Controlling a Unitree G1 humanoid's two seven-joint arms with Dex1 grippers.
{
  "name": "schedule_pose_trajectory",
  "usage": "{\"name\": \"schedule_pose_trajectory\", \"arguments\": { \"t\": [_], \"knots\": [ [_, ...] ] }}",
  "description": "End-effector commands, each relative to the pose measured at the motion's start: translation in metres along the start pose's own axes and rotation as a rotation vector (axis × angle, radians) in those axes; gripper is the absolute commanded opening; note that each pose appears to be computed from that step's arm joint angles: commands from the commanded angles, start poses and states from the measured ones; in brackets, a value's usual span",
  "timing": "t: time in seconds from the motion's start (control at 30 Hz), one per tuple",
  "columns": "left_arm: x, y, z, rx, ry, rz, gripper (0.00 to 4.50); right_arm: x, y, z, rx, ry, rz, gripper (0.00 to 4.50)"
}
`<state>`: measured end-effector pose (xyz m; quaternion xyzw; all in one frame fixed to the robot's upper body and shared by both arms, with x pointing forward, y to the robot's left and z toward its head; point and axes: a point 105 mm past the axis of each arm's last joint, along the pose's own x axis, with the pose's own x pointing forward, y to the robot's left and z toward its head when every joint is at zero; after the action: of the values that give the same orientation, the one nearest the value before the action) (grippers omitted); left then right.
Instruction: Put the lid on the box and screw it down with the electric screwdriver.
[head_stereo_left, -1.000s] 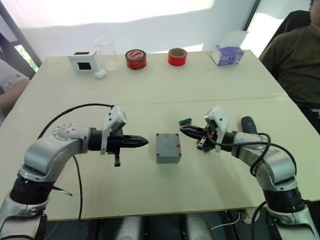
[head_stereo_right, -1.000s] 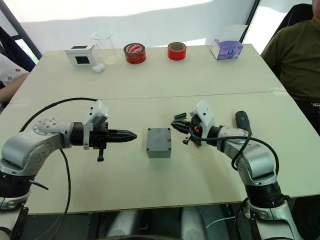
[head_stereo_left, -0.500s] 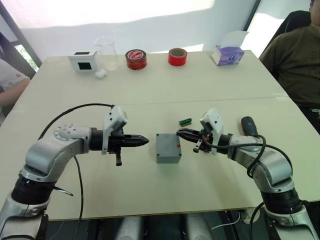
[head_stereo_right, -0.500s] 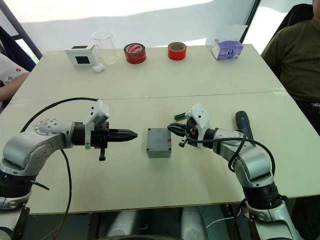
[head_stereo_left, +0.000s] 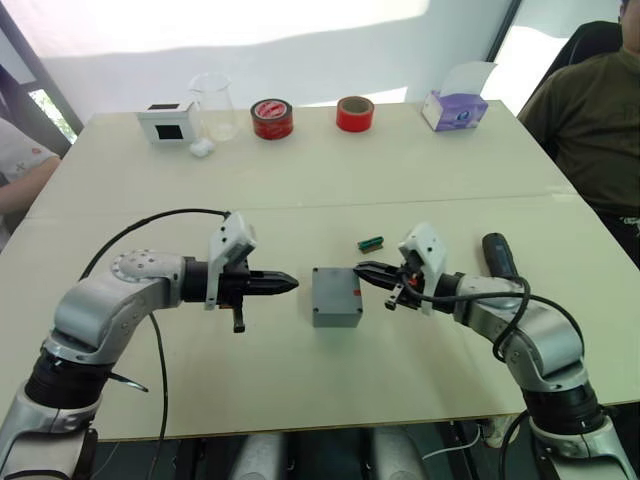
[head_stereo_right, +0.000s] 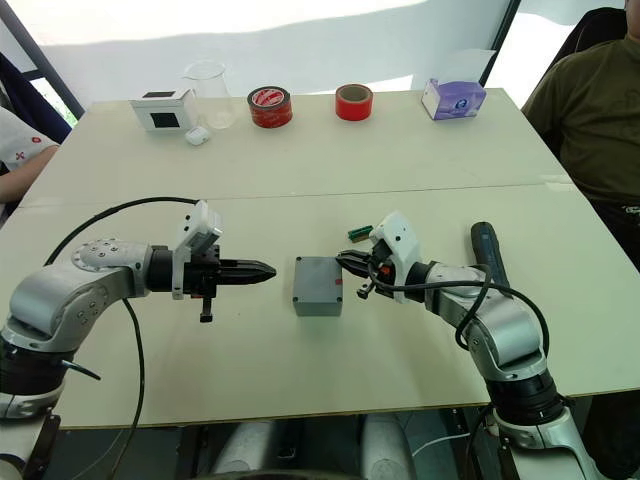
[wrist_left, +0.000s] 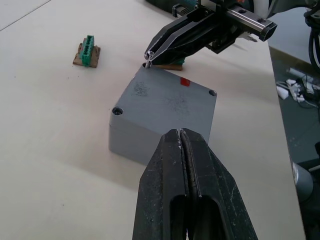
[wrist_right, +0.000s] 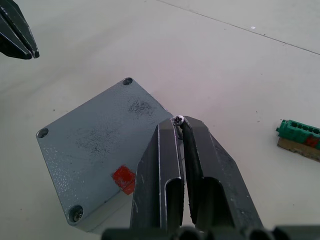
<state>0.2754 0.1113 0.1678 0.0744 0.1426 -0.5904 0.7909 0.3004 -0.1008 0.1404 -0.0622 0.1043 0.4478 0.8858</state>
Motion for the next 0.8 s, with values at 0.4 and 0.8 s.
{"name": "schedule_pose_trajectory", "arguments": {
  "t": [0.4, 0.8],
  "knots": [
    [0.0, -0.003, 0.007, 0.041, -0.027, -0.006, 0.0, -0.007, -0.006, 0.004, -0.049, 0.007, -0.003, 4.46],
    [0.017, -0.008, 0.033, 0.146, -0.106, -0.107, 0.0, -0.114, -0.062, 0.052, 0.143, 0.19, -0.236, 4.46]
  ]
}}
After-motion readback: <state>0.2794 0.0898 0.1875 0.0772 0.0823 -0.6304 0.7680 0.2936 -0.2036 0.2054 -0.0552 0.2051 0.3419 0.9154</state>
